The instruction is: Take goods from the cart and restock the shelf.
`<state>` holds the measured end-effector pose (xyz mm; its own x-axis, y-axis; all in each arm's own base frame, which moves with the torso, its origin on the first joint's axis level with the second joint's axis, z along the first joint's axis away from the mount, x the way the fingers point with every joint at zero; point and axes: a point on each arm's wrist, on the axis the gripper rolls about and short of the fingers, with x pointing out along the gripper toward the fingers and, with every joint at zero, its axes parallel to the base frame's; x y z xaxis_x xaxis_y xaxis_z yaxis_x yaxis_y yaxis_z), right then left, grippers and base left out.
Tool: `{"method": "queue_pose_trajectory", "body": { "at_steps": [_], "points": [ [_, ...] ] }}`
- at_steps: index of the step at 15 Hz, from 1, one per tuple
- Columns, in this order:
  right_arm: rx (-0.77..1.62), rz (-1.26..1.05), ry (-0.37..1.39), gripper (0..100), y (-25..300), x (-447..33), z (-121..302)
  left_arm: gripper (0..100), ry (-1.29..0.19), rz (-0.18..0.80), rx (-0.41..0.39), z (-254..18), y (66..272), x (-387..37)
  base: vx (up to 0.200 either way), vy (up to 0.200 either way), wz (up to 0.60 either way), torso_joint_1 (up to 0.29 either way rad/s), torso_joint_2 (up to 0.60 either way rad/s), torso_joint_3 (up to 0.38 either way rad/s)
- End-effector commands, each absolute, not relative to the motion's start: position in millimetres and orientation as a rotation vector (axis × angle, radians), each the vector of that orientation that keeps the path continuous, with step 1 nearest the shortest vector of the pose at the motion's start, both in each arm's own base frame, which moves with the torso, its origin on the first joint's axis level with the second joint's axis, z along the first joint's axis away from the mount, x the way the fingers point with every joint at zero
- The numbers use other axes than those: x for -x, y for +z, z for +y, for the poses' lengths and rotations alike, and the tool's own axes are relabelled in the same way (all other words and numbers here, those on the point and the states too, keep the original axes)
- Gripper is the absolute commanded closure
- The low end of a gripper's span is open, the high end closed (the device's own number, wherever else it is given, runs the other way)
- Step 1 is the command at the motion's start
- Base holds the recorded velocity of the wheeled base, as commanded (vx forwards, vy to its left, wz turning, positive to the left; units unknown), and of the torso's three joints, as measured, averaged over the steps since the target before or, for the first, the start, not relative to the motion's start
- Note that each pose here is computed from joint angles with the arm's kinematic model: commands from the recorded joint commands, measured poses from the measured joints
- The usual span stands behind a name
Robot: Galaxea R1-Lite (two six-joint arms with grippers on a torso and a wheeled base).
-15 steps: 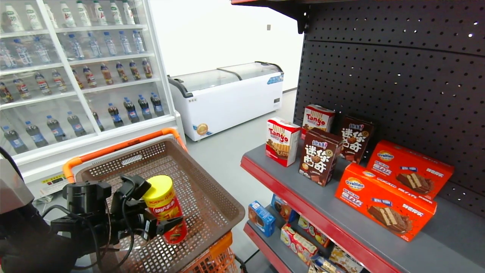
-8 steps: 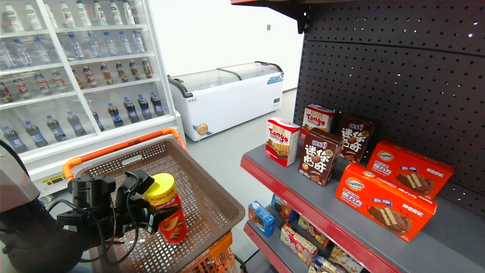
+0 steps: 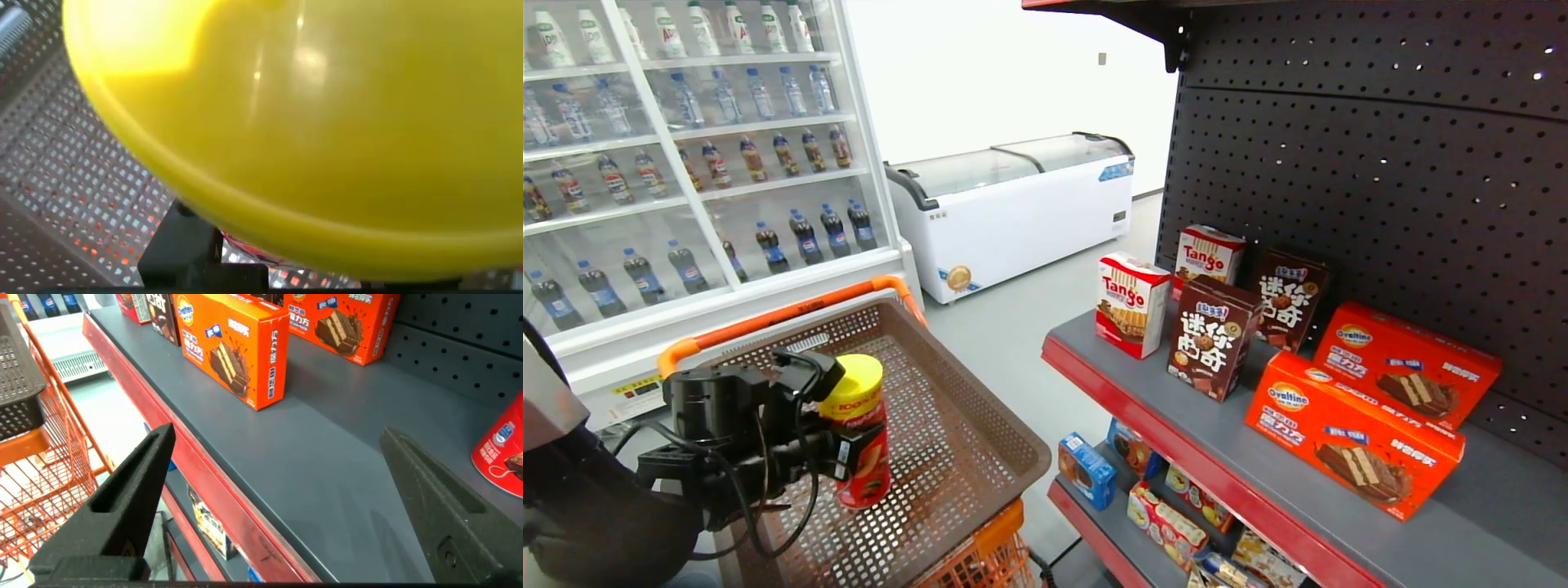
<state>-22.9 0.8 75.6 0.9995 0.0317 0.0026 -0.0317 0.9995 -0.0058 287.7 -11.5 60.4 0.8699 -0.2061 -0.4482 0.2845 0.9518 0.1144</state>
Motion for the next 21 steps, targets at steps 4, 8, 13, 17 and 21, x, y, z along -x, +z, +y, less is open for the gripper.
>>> {"method": "queue_pose_trajectory", "body": {
  "at_steps": [4, 8, 13, 17, 21],
  "points": [
    [0.006, -0.002, 0.032, 0, 75.6, 22.8, 0.8, 100, -0.222, 0.259, -0.167, -11.2, 115.7, -265.9, 0.000, 0.000, 0.00, 0.000, 0.00, 0.000],
    [0.006, -0.002, 0.032, 0, 75.6, 22.8, 0.8, 100, -0.190, 0.172, -0.156, -8.9, 152.1, -239.9, 0.000, 0.000, 0.00, 0.000, 0.00, 0.000],
    [0.008, -0.002, 0.032, 0, 75.6, 22.8, 0.8, 100, -0.145, 0.102, -0.131, -7.6, 184.5, -195.5, 0.000, 0.000, 0.00, 0.000, 0.00, 0.000],
    [0.008, -0.002, 0.032, 0, 75.6, 22.8, 0.8, 100, -0.131, 0.043, -0.085, -5.7, 198.6, -153.5, 0.000, 0.000, 0.00, 0.000, 0.00, 0.000],
    [0.006, -0.002, 0.032, 0, 75.6, 22.8, 0.8, 100, -0.142, 0.029, -0.071, -6.1, 190.1, -108.7, 0.000, 0.000, 0.00, 0.000, 0.00, 0.000]
  ]
}}
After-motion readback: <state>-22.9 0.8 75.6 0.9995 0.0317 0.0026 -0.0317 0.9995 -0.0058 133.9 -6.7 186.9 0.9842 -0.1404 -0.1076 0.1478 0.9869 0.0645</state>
